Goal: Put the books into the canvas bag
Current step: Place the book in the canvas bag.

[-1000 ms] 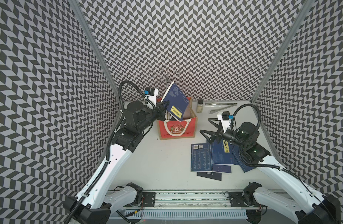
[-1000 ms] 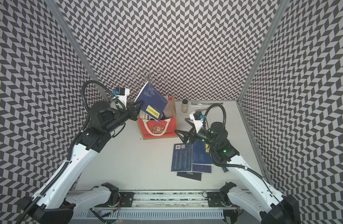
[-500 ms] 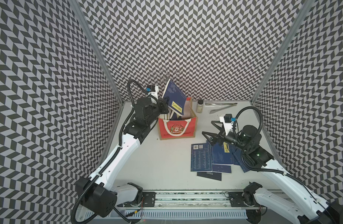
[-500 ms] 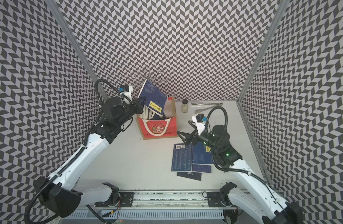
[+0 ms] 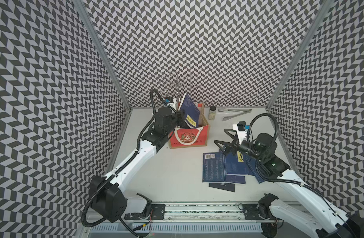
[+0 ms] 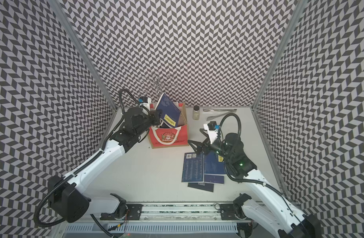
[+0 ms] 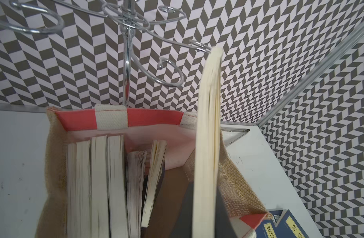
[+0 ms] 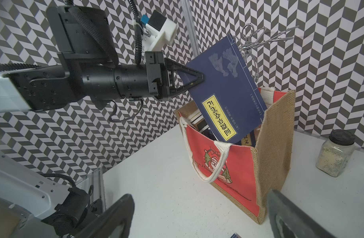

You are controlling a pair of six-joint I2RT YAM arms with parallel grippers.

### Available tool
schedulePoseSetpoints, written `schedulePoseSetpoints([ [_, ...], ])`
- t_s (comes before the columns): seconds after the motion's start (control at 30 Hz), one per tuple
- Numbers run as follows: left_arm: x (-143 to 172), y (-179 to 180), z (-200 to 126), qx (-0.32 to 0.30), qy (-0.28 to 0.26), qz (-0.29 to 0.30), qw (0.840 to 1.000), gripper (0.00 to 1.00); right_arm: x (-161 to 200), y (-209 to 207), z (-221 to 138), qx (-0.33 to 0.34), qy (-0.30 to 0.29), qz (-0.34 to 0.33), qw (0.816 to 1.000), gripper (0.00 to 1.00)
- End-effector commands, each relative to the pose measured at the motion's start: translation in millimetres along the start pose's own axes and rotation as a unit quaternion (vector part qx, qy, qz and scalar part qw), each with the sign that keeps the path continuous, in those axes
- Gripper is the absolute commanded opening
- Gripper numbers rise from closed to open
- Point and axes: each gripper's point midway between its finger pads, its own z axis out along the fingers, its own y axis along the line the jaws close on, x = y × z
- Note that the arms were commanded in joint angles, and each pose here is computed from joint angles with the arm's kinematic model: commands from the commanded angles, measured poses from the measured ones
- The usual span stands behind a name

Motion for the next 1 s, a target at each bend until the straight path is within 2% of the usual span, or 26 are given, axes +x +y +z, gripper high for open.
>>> schedulePoseSetpoints([
  [0.0, -6.6, 2.0, 2.7, -0.026, -0.028, 0.009, 0.999, 0.0, -6.1, -1.5, 0.9, 0.002, -0.016, -0.007, 1.0, 1.0],
  [0.3, 13.3, 12.7, 29.2, -0.063, -0.003, 0.021, 0.998, 0.0, -4.7, 0.8, 2.1, -0.007, -0.013, -0.006, 1.0, 0.99],
  [0.53, 26.9, 6.1, 45.4, -0.083, 0.005, 0.035, 0.996, 0.0, -1.8, 1.0, 1.9, -0.008, -0.008, -0.003, 1.0, 0.99],
  [0.73, 39.1, 4.2, 55.2, -0.123, 0.014, 0.075, 0.989, 0.0, -1.2, 0.8, 2.2, -0.008, -0.008, -0.003, 1.0, 0.99],
  [0.8, 43.5, 3.2, 58.1, -0.133, 0.02, 0.088, 0.987, 0.06, -0.5, -0.6, 2.5, -0.005, -0.007, -0.003, 1.0, 1.0],
  [0.97, 52.4, 6.4, 63.9, -0.144, 0.034, 0.093, 0.985, 0.11, -0.5, -0.8, 2.8, -0.004, -0.008, -0.004, 1.0, 1.0],
])
